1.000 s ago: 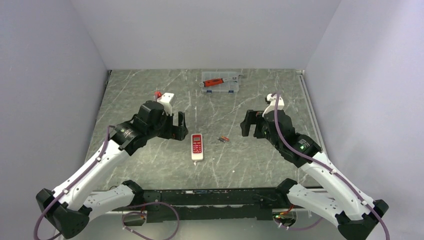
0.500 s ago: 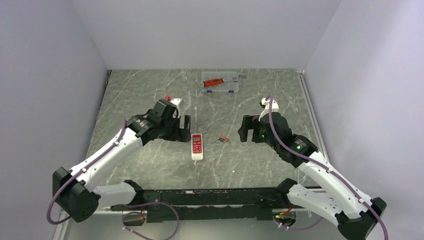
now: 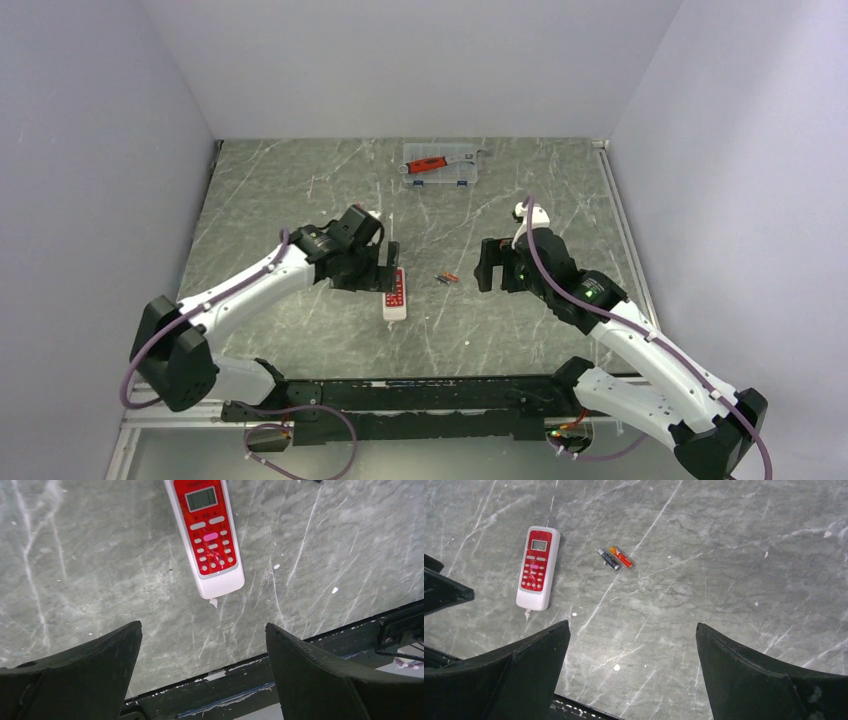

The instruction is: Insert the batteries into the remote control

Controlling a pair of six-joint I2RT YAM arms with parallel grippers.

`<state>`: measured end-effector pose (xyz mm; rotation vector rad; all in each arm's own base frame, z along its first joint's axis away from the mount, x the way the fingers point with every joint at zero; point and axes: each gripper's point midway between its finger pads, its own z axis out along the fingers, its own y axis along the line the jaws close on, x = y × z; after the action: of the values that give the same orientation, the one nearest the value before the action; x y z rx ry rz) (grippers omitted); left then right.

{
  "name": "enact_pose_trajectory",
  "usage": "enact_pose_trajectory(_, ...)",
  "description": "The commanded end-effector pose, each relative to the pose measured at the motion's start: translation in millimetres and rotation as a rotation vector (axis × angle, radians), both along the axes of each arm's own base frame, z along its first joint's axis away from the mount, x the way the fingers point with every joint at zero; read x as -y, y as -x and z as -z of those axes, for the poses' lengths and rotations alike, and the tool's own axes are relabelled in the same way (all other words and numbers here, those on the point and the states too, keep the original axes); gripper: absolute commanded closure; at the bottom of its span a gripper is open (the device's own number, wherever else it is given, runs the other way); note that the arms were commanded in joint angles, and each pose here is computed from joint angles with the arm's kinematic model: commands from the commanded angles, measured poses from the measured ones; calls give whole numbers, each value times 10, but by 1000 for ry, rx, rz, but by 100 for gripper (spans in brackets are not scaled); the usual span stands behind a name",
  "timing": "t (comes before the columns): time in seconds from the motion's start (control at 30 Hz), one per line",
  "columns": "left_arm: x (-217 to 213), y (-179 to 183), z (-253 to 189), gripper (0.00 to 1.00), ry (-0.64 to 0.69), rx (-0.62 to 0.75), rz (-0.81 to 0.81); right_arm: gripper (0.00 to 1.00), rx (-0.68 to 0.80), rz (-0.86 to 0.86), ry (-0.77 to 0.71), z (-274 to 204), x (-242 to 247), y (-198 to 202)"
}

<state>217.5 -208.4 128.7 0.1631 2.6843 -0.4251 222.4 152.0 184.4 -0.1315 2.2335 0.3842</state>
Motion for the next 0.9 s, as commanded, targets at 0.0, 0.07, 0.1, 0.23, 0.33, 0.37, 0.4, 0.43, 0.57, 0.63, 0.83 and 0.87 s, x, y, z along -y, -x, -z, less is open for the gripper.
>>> enact_pose_trajectory(0.0, 201, -98, -48, 1, 3, 22, -6, 1, 15, -8, -19, -25, -24, 3)
enact_pose_trajectory(0.07, 228, -107, 51, 1, -25, 0, -7, 1, 13, -8, -19, -2, -16, 15)
enact_pose_trajectory(0.1, 238, -121, 84, 0, -35, -6, -11, 1, 15, -8, -21, 2, -14, 19)
enact_pose_trajectory(0.23, 270, -165, 229, 1, -85, -40, -27, 1, 15, -6, -24, 23, -1, 36)
enact_pose_trajectory(0.33, 324, -210, 295, 1, -107, -54, -40, 1, 11, 0, -20, 48, 16, 44)
enact_pose_trajectory(0.37, 349, -231, 301, 1, -114, -56, -43, 1, 8, 1, -19, 60, 18, 47)
enact_pose_trajectory(0.4, 358, -239, 330, 1, -130, -61, -45, 1, 6, 2, -19, 69, 21, 52)
enact_pose_trajectory(0.43, 360, -246, 359, 0, -149, -66, -52, 1, 5, 0, -21, 73, 17, 55)
enact_pose_trajectory(0.57, 419, -291, 485, 0, -201, -72, -57, 1, 9, -6, -26, 61, 10, 62)
enact_pose_trajectory(0.63, 437, -313, 542, 1, -216, -79, -64, 1, 10, -7, -30, 47, 6, 62)
enact_pose_trajectory(0.83, 434, -400, 620, 1, -254, -79, -101, 1, 10, -13, -39, 11, -3, 80)
enact_pose_trajectory(0.87, 433, -414, 625, 1, -260, -79, -105, 1, 12, -14, -41, 6, -5, 81)
